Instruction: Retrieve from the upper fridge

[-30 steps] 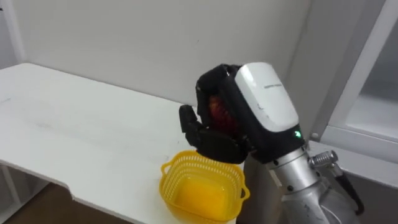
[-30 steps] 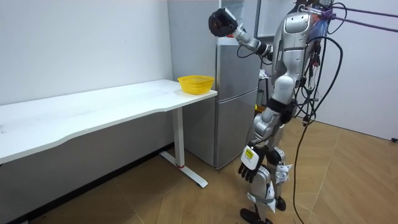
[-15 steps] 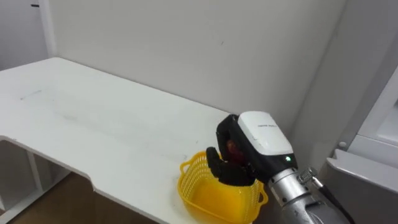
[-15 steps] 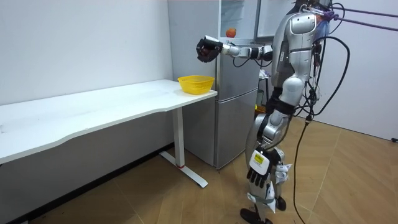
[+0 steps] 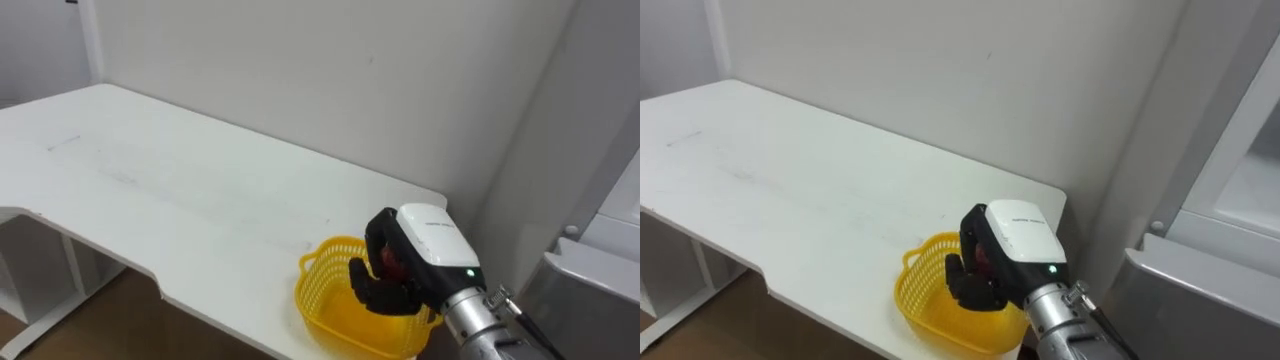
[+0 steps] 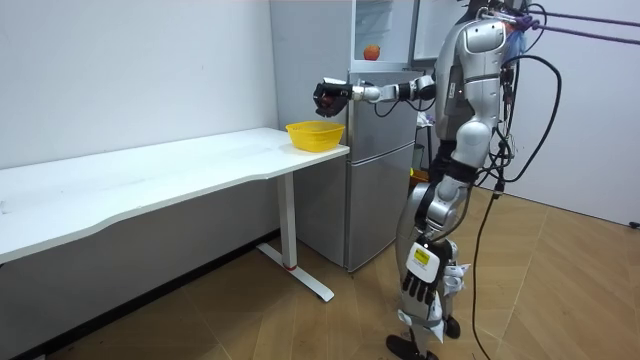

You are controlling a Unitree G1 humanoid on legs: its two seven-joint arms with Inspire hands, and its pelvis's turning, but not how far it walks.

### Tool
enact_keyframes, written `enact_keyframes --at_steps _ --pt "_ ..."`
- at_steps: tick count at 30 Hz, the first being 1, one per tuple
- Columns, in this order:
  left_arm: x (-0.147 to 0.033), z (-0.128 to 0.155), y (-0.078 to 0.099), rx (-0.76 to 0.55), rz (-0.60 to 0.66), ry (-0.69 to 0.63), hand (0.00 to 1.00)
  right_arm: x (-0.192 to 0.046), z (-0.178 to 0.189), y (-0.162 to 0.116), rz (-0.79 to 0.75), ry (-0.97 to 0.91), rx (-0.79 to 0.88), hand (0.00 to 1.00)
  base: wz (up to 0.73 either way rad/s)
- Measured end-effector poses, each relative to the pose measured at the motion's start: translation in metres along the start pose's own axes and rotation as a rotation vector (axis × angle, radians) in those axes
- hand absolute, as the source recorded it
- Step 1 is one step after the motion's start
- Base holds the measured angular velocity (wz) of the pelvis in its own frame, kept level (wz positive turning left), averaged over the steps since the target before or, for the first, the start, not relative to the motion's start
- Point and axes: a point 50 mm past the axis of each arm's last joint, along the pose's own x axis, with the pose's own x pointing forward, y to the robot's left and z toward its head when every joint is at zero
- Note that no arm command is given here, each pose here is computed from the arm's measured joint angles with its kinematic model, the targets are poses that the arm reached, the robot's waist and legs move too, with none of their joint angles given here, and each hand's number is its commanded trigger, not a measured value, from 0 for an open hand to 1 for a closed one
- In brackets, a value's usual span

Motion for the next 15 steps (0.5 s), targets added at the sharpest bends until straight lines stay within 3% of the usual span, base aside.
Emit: enact_keyframes --at_steps 4,5,6,7,8,15 --pt "0.000 0.003 0.001 0.001 -0.001 -0.006 0.00 -0.001 -0.010 0.006 0.025 0.042 -0.013 1.00 0.00" --pt "0.000 0.002 0.001 0.001 -0.003 -0.004 0.00 -0.001 -0.011 0.007 0.030 0.048 -0.015 0.65 0.00" --pt "0.000 0.003 0.001 0.001 -0.001 -0.007 0.00 -0.002 -0.014 0.009 0.041 0.060 -0.017 0.45 0.04" --pt "0.000 0.004 0.002 0.002 0.001 -0.010 0.00 -0.003 -0.015 0.011 0.048 0.067 -0.019 0.08 0.04" --pt "0.000 0.005 0.003 0.002 0.003 -0.013 0.00 -0.003 -0.015 0.011 0.050 0.068 -0.019 0.00 0.00" --pt "0.001 0.008 0.004 0.004 0.004 -0.010 0.00 -0.005 -0.008 0.023 0.101 0.044 -0.036 0.00 0.00"
